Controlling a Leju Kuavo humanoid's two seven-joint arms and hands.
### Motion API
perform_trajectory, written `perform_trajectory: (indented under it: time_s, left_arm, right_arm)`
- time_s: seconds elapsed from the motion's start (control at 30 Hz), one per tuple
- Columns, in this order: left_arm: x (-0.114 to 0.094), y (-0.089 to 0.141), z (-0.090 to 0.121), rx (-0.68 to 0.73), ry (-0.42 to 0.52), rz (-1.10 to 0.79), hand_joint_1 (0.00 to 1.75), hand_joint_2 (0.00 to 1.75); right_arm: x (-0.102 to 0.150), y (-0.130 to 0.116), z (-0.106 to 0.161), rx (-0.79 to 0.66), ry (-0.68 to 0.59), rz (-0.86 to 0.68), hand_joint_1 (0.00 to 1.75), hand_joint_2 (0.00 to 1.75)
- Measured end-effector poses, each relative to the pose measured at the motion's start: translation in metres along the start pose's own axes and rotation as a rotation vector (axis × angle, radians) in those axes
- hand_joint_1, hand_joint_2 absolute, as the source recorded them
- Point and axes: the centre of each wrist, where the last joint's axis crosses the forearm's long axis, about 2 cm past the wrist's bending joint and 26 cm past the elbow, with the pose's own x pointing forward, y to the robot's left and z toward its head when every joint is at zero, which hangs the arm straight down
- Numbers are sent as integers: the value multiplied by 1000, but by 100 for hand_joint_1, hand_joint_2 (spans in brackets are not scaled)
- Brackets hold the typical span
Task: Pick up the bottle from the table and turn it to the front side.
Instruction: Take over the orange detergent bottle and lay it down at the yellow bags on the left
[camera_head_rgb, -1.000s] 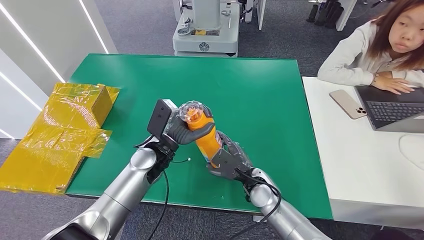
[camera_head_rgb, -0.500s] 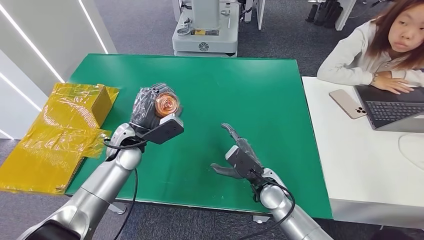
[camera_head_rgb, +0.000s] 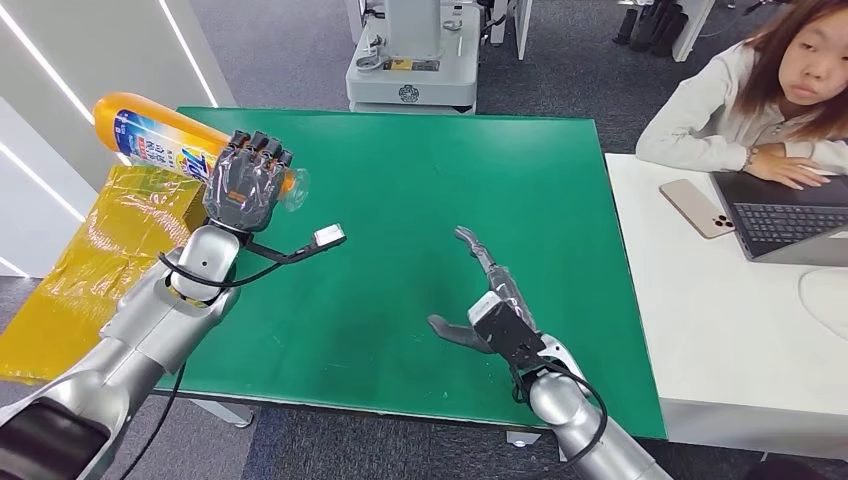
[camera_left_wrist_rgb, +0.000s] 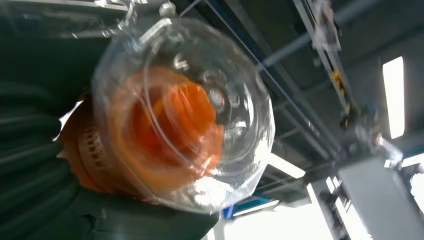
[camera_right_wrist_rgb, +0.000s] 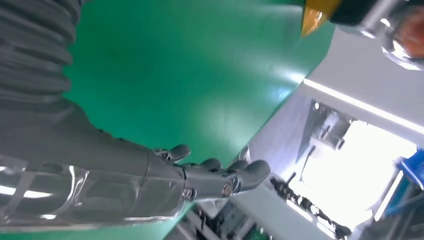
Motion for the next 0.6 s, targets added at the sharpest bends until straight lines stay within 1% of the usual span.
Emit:
perform_trajectory:
  time_s: [0.07,0.2,0.37,0.47,0.6]
  left_arm:
    - [6,-11,8,-67,-27,-32,175,175]
    - [17,-32,30,-224,-122,-75,175,175]
    - [13,-53,54,-410,-198,-96,175,175]
    - [8,-65,69,-569,-202,-100,175,175]
    - [2,-74,85,-721,-161,-107,175,175]
  right_arm:
    - [1,-3,8,-19,-11,7,0,175]
    - [3,-8,24,-47,-22,16,0,175]
    - [6,-8,39,-64,-28,25,0,175]
    - [6,-8,47,-77,-21,30,0,175]
    - [6,-9,57,-92,-8,33,0,175]
